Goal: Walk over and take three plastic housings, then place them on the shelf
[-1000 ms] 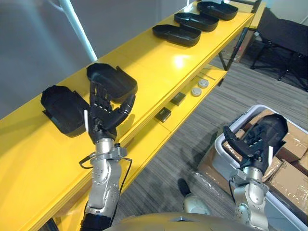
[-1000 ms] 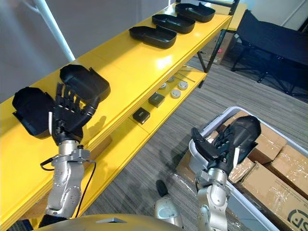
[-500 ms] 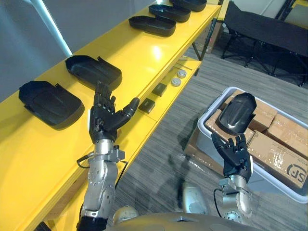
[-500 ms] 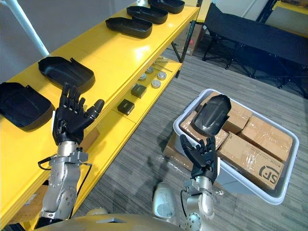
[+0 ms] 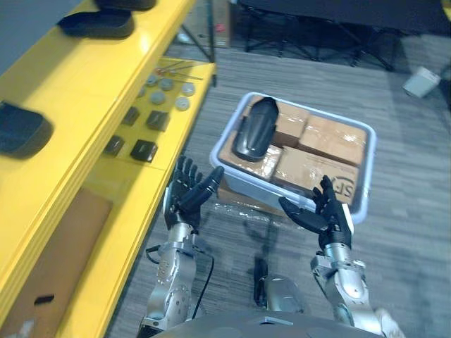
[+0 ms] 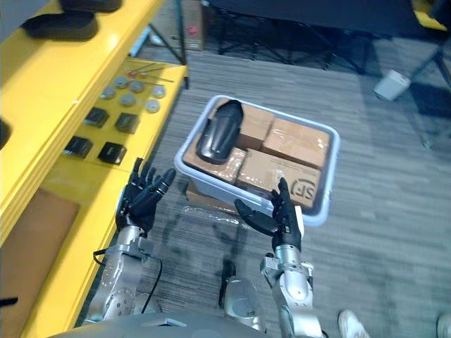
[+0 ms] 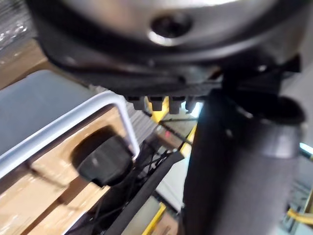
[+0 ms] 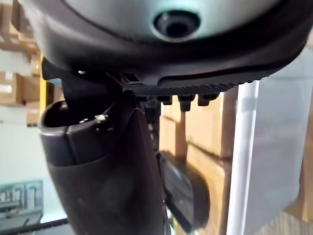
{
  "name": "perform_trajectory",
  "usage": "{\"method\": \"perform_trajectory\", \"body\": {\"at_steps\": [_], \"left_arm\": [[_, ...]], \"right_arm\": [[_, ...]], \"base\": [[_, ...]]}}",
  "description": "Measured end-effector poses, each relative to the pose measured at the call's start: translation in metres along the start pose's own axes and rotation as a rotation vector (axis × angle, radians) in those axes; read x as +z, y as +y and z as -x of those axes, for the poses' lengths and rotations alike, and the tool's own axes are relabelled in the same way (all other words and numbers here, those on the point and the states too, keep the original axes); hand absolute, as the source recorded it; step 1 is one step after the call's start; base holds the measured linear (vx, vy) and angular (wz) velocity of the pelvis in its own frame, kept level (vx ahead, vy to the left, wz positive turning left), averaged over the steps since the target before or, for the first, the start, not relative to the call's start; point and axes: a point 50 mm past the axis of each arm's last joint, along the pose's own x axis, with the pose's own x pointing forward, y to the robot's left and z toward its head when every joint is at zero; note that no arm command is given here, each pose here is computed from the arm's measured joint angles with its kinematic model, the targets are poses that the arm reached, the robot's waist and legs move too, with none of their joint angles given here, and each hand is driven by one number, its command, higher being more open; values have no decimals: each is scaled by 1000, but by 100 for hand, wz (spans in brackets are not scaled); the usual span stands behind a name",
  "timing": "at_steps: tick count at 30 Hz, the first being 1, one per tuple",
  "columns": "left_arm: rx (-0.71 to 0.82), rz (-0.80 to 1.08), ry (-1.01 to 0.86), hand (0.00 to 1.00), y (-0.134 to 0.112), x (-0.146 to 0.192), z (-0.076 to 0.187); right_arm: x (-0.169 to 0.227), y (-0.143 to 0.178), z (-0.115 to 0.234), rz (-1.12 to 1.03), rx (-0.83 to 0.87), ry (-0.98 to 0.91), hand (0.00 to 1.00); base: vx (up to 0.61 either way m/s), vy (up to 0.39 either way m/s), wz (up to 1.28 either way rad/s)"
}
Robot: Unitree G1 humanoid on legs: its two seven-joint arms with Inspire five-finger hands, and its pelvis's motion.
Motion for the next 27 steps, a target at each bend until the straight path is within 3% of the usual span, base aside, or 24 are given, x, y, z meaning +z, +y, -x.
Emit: {"method": "perform_trajectory", "body": {"at_steps": [9,17,21,27], "left_arm": [[-81,-26,-27,100,-9,8,-9],[-135,-109,-27,100,-9,16,-11],[-190,-132,-37,100,-14,21,-18],[-253,-133,1,100,-18,12,-16]], "right_arm": [[1,12,-5,2,-78,-16,100],[21,-8,-74,-72,-344,-81,100],[93,-33,-138,-95,-432,-240,100],[179,-65,-177,-87,-430,-369,100]], "base": [[-19,89,-9],[-102,87,14],[-112,3,22],[-92,29,18]]}}
